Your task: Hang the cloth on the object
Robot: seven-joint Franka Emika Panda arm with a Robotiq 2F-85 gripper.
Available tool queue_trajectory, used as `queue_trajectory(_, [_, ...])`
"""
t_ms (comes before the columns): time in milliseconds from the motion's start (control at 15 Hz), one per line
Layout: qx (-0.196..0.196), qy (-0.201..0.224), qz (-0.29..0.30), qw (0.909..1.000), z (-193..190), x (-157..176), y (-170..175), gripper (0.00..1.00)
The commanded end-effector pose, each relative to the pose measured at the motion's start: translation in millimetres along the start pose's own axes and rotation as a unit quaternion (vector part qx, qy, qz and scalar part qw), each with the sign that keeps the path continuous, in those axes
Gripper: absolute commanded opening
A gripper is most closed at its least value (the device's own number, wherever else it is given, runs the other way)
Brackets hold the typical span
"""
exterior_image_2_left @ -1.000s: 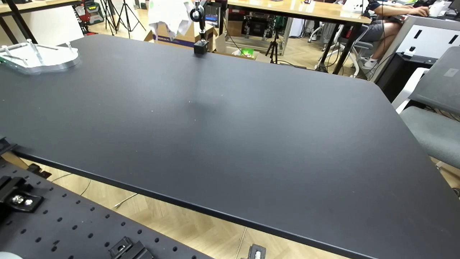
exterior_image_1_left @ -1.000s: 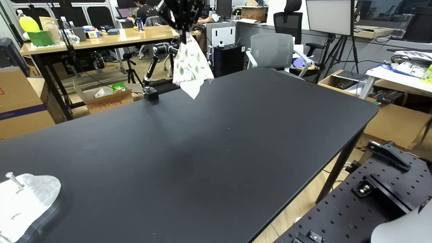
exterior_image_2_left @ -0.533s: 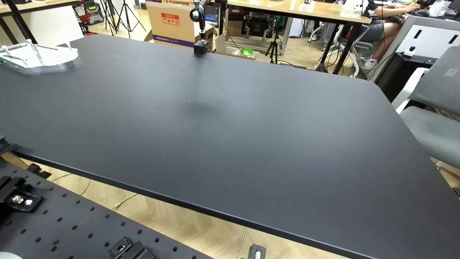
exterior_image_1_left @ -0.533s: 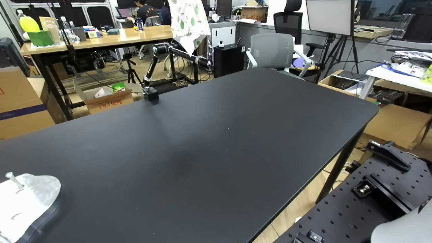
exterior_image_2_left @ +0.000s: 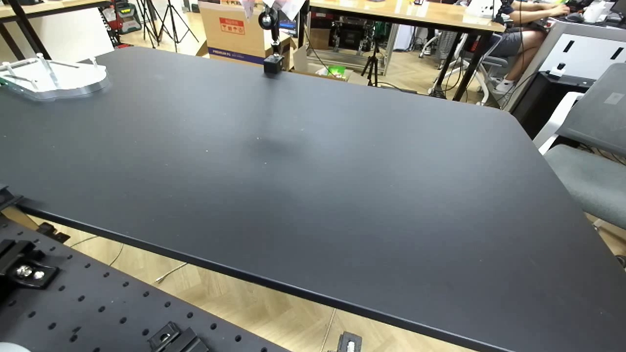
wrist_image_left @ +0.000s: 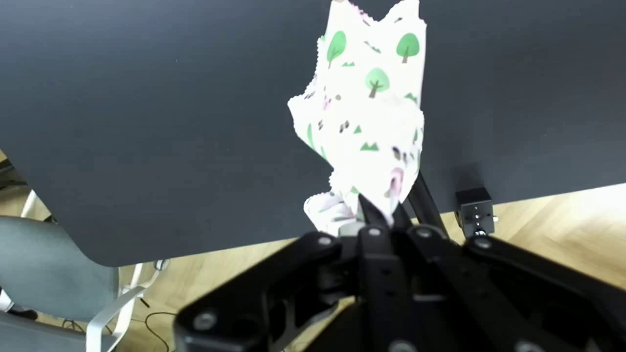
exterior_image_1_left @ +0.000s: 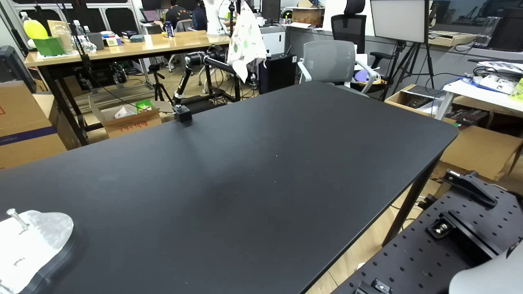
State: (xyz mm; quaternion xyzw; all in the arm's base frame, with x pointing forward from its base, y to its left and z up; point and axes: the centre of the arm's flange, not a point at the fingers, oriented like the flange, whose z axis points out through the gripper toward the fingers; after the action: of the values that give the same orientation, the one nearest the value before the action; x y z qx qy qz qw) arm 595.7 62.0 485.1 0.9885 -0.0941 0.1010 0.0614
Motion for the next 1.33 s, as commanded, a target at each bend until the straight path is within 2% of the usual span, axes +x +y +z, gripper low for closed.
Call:
queue_trajectory(0, [0.0, -0.026, 0.018, 0.9995, 25, 7, -8, 0.01])
queue_trajectory(267, [-0.001, -0.051, 0.013, 0.9986, 43, -1, -14, 0.01])
queue_trajectory(333, [-0.004, -0.059, 0.013, 0.9982, 46, -4, -14, 0.09])
queue_trajectory(400, [-0.005, -0.067, 0.012, 0.9977, 47, -6, -14, 0.31])
queue_trajectory(533, [-0.006, -0.074, 0.016, 0.9971, 45, -7, -12, 0.34])
queue_trajectory(600, [-0.007, -0.073, 0.016, 0.9972, 42, -8, -12, 0.4])
queue_trajectory(1133, [0.005, -0.025, 0.015, 0.9996, -12, -4, -17, 0.94])
queue_trajectory(1200, [0.006, -0.033, -0.001, 0.9994, 9, -5, -14, 0.77])
queue_trajectory(1267, [0.008, -0.028, -0.001, 0.9996, 1, -5, -15, 0.83])
